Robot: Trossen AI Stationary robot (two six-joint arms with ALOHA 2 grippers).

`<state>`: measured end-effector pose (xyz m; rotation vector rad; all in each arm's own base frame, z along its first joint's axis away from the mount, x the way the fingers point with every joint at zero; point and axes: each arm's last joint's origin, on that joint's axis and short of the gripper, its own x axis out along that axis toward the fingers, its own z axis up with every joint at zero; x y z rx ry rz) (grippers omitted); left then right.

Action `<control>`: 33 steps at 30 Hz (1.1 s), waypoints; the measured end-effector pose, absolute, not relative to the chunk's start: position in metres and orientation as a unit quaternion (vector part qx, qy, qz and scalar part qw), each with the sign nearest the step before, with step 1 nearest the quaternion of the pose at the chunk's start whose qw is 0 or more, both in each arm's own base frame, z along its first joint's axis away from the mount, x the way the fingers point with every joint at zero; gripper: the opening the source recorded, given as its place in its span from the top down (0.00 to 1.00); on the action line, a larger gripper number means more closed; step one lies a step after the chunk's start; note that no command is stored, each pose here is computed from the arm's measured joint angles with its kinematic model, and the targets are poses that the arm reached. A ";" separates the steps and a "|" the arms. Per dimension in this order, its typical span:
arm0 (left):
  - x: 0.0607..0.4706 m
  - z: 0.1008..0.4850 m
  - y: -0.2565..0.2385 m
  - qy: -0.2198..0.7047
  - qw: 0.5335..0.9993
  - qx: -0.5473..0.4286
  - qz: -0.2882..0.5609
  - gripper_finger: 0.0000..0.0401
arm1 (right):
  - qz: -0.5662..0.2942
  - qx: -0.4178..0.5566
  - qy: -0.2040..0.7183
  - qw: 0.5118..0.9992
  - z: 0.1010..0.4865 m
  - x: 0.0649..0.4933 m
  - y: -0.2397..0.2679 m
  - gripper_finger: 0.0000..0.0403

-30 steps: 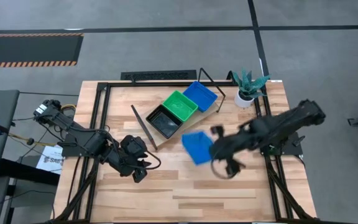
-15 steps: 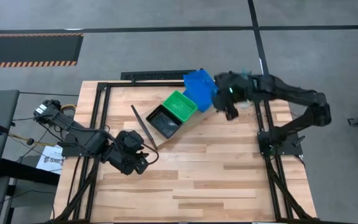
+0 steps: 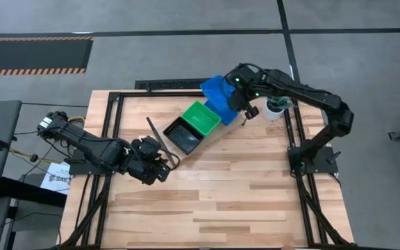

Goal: Stack baskets on shelf by color
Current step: Stack the blue bin on top of the other blue bins on the shelf

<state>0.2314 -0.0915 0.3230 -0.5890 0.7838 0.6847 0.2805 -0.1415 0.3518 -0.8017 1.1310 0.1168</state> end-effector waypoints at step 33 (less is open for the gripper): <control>0.232 0.324 -0.088 0.352 0.830 -0.269 0.338 0.59 | 0.143 -0.353 0.586 0.715 0.300 0.302 -0.164 0.83</control>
